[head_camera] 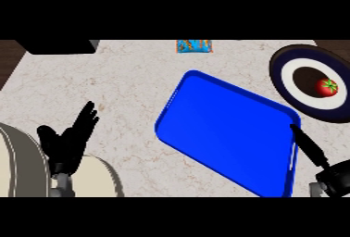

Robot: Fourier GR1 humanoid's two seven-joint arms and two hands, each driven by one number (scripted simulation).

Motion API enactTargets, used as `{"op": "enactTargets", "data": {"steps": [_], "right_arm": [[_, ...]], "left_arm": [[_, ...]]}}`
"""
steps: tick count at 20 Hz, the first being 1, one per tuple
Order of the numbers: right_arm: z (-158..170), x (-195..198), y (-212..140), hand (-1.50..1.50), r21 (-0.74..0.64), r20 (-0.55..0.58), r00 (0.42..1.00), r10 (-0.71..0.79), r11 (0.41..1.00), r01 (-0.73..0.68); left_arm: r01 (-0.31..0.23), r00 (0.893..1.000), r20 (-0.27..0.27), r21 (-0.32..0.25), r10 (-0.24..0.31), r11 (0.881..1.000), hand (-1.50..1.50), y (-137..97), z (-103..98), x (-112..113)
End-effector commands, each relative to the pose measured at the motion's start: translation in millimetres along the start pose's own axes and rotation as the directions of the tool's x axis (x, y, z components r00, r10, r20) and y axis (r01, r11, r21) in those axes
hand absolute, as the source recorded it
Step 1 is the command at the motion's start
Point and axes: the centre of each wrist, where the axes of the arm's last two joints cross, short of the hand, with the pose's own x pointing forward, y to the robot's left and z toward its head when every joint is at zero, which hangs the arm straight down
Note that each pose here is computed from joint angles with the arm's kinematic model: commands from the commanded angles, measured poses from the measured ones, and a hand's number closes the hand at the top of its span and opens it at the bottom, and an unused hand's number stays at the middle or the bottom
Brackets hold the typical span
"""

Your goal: Pick the tomato from the tray and place it in the plate

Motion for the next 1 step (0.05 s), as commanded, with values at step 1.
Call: {"op": "enactTargets", "data": {"steps": [1], "right_arm": [[23.5, -10.7, -0.8, -1.50, 0.003, 0.003, 1.000, 0.003, 1.000, -0.003]], "left_arm": [[-0.068, 0.988, -0.144, -0.056, 0.059, 0.996, 0.00, -28.3, 6.5, -39.5]]}}
